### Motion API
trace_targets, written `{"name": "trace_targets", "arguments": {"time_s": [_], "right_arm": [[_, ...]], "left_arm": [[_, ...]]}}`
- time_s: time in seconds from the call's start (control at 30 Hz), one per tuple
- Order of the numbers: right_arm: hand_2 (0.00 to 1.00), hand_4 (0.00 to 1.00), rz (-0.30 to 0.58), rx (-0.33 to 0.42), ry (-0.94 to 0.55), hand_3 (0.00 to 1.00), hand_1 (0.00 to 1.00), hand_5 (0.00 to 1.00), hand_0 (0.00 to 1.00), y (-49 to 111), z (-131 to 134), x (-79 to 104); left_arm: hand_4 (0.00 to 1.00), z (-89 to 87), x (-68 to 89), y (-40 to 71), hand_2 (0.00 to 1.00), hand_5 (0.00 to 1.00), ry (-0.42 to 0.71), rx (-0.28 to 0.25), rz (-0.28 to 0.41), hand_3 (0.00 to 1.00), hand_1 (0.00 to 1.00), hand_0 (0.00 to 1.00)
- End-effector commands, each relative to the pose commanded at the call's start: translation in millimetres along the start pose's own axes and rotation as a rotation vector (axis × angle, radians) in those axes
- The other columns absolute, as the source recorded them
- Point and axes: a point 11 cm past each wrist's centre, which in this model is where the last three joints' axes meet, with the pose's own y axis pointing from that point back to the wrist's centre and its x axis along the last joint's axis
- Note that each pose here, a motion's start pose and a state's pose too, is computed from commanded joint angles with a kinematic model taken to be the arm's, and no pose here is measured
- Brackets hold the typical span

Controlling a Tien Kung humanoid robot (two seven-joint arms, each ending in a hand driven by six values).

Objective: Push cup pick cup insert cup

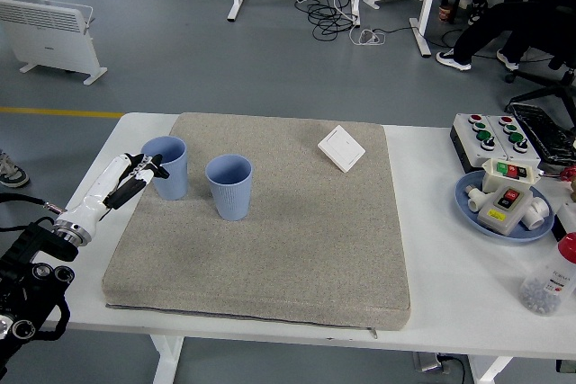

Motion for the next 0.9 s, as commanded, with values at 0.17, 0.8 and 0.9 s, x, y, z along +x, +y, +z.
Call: {"name": "trace_targets", "arguments": {"time_s": [0.17, 0.8, 0.9], "right_arm": [[0.683, 0.131, 0.001, -0.001, 0.0, 0.568, 0.684, 0.469, 0.773, 0.1, 0.3, 0.9], [0.683, 0.133, 0.002, -0.018, -0.003, 0.569, 0.684, 0.473, 0.773, -0.4, 8.8, 2.5], [0.683, 0.133, 0.002, -0.021, -0.003, 0.569, 0.684, 0.472, 0.773, -0.5, 10.1, 2.7]], "left_arm": [[0.723, 36.2, 18.8, -14.1, 0.564, 0.85, -0.087, -0.05, 0.014, 0.547, 0.593, 0.586], [0.998, 93.6, -38.8, -72.3, 0.998, 0.572, -0.712, 0.035, -0.411, 0.998, 0.958, 0.969], [0.998, 91.3, -45.2, -74.5, 0.998, 0.545, -0.731, 0.059, -0.448, 0.998, 0.962, 0.978]]}}
